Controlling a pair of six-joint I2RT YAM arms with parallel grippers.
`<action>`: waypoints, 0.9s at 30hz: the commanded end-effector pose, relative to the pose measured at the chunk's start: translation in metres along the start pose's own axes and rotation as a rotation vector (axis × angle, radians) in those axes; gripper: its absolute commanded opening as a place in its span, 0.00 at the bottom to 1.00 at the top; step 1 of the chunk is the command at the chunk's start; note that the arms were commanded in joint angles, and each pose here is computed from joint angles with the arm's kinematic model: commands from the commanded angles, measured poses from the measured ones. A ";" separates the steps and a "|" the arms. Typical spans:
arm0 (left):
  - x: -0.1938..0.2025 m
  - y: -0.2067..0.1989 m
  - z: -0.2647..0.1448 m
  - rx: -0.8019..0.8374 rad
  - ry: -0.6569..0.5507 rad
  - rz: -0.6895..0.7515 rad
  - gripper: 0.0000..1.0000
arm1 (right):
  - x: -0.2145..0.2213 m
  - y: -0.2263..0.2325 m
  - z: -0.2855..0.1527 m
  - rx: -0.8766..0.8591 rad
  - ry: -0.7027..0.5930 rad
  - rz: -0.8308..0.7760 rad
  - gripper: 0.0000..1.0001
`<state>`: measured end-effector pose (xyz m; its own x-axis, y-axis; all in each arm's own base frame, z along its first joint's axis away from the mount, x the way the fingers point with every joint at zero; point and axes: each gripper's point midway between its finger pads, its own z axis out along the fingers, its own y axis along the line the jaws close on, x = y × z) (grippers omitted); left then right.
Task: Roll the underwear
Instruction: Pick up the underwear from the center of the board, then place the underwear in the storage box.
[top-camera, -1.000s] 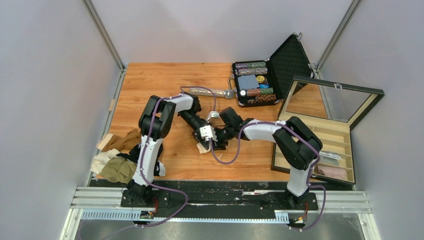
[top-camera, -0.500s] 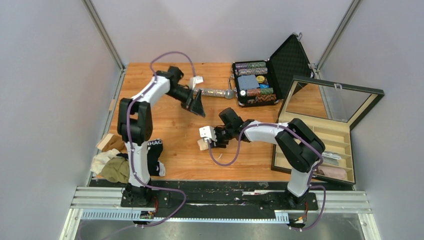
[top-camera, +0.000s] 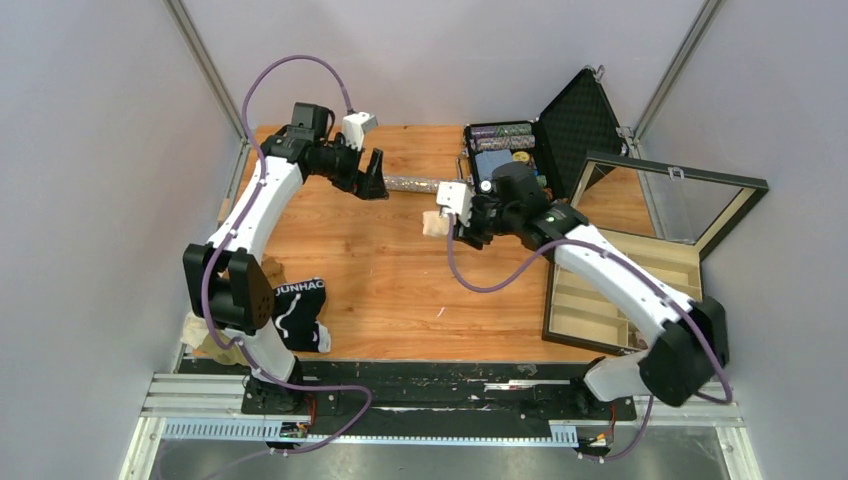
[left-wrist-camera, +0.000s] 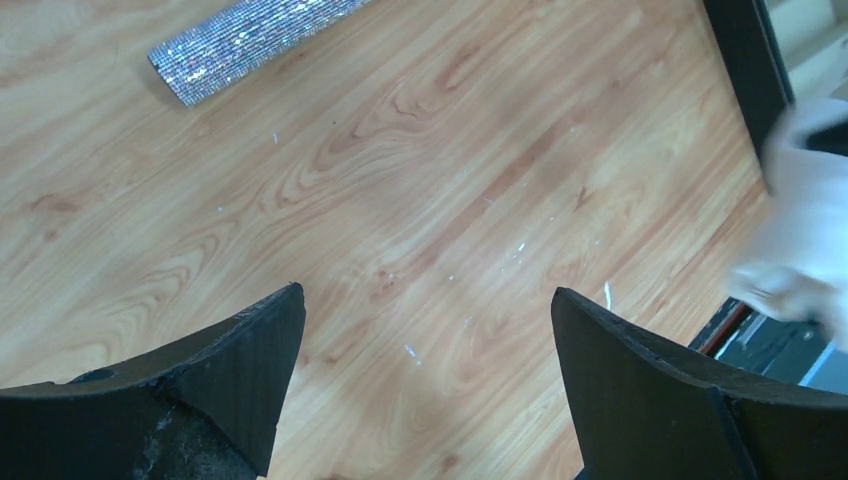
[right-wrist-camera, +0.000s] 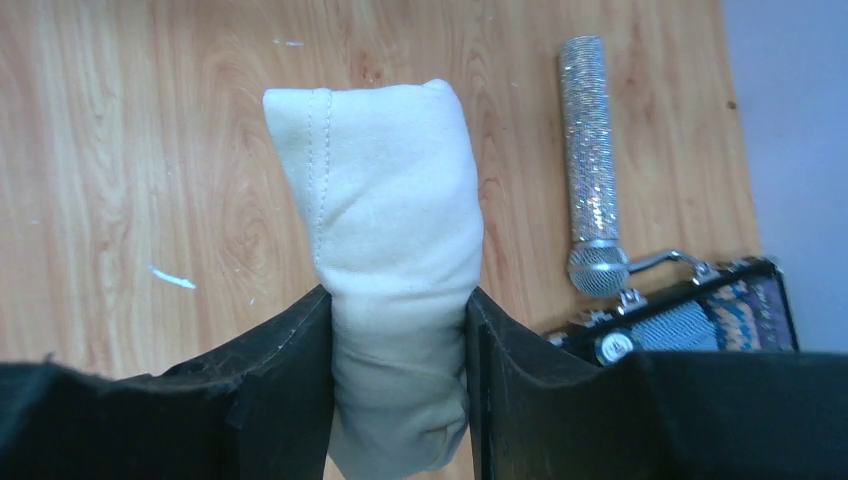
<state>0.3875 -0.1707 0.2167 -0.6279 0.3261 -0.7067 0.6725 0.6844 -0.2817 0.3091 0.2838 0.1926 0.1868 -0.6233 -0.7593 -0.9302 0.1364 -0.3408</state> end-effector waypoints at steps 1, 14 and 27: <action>-0.015 0.005 0.009 -0.032 -0.036 -0.193 1.00 | 0.006 0.014 -0.064 0.039 0.080 0.203 0.00; -0.034 -0.030 0.027 0.244 -0.120 -0.201 1.00 | 0.139 0.055 -0.222 0.230 0.380 0.300 0.00; -0.029 -0.039 0.025 0.290 -0.113 -0.175 1.00 | 0.214 0.067 -0.253 0.146 0.518 0.236 0.00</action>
<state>0.3938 -0.2192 0.2273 -0.7214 0.1302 -0.6801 0.6272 0.5393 -0.5620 0.2052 -0.0307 0.1606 -0.3327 -0.8001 -0.4992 -0.8085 0.5145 -0.2858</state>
